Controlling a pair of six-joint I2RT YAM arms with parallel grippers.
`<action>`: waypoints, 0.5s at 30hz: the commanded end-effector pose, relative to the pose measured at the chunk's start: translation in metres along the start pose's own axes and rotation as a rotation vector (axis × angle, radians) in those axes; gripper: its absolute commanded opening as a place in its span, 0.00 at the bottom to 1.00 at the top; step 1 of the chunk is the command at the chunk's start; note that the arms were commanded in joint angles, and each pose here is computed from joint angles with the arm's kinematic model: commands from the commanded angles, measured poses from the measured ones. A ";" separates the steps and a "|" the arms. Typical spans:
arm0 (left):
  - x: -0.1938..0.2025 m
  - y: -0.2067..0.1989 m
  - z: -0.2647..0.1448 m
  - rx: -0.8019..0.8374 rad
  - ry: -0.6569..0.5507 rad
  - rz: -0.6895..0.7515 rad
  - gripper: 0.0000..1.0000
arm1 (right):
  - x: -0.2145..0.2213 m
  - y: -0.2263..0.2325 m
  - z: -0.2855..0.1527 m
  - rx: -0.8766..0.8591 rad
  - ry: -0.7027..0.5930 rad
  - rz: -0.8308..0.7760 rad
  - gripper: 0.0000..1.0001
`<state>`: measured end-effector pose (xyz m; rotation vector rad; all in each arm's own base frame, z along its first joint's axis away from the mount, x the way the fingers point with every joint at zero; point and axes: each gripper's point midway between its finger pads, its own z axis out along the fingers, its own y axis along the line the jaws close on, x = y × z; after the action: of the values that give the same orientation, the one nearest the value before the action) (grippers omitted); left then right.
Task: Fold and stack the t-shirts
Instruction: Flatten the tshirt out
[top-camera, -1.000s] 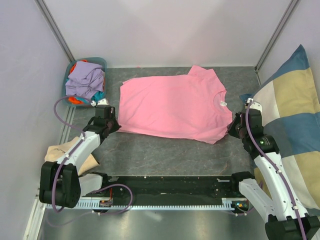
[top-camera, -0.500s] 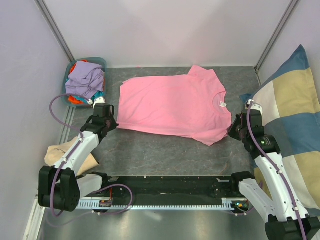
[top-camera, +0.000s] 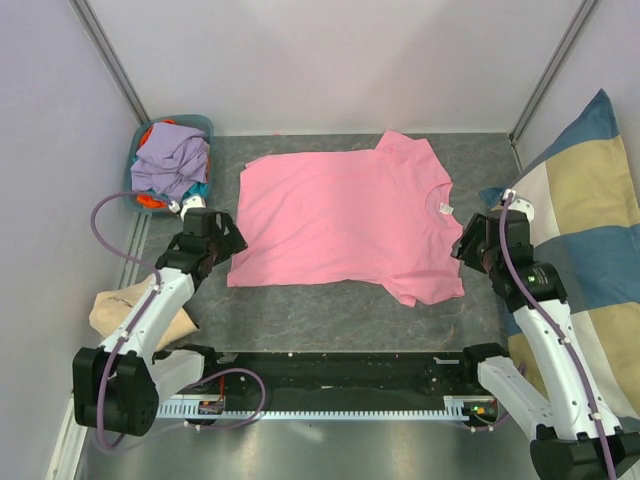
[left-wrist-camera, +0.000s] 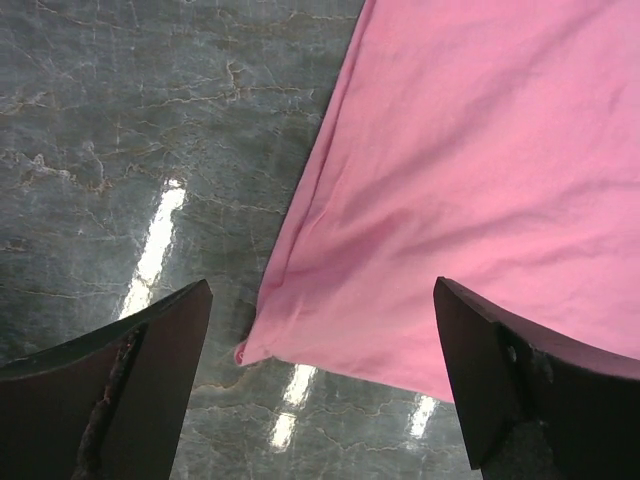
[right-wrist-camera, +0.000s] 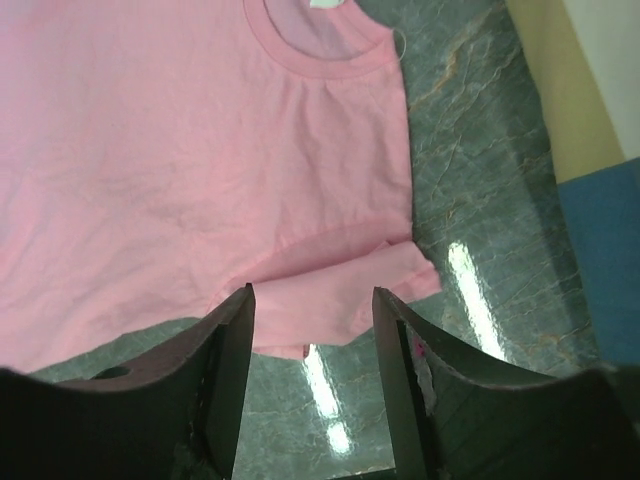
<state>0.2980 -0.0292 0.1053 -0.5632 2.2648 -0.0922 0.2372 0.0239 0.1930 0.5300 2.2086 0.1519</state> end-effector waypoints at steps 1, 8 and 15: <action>-0.043 -0.016 -0.021 0.041 -0.111 -0.059 1.00 | -0.042 0.011 -0.004 0.003 -0.103 -0.007 0.59; -0.039 -0.025 -0.020 0.098 -0.108 -0.057 1.00 | -0.009 0.034 0.008 -0.148 0.021 -0.045 0.60; -0.025 -0.038 -0.019 0.187 -0.064 -0.079 1.00 | 0.059 0.038 0.009 -0.202 0.168 -0.079 0.56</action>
<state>0.3077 -0.0427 0.1357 -0.5373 2.1944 -0.2088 0.2404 0.0582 0.1700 0.3775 2.3045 0.2842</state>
